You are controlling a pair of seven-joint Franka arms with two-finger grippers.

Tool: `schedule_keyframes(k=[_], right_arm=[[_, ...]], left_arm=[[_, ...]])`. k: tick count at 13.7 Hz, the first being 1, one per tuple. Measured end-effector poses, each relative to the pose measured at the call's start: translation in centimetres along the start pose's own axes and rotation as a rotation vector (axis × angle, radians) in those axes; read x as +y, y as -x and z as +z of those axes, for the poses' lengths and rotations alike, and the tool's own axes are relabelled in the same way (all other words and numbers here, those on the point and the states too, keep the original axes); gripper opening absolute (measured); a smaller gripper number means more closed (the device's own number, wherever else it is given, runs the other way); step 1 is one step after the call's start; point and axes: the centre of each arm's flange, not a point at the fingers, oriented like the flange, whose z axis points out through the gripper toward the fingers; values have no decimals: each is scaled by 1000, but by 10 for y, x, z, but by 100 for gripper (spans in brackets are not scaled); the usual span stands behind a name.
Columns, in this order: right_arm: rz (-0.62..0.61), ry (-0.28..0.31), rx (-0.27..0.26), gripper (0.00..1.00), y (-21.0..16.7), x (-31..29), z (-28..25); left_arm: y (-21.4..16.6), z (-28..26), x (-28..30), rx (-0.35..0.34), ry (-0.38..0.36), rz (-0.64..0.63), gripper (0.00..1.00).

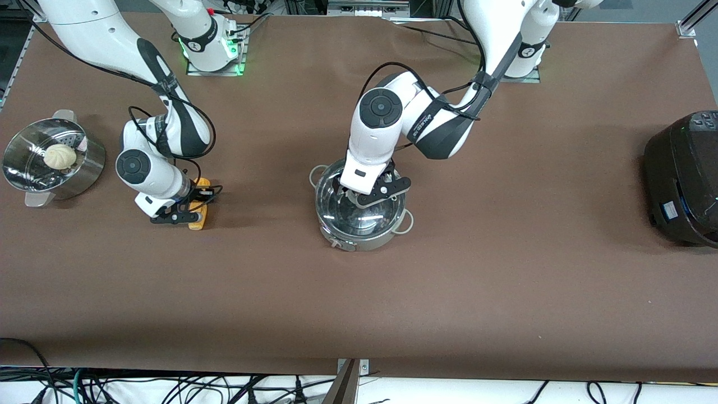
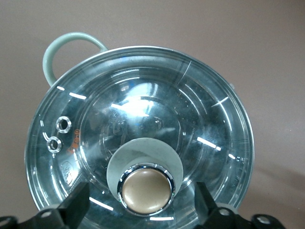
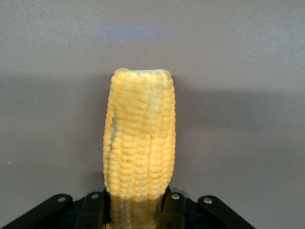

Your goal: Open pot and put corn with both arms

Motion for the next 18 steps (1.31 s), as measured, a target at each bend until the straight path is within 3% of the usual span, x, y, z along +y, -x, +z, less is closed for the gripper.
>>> schedule_keyframes(k=[1,3,9,11,18], right_arm=[[0,0,0,32,0,0,0],[0,0,0,32,0,0,0],[0,0,1,32,-1,0,-1],[1,6,-25,32,-8,0,-11],[11,39,-144,32,-51,0,-115]], left_arm=[[0,2,0,-1,-1,2,93],[1,4,1,-2,-2,11,74],[-1,6,1,2,1,17,56],[-1,5,1,3,4,18,51],[-6,-15,3,13,28,29,50]])
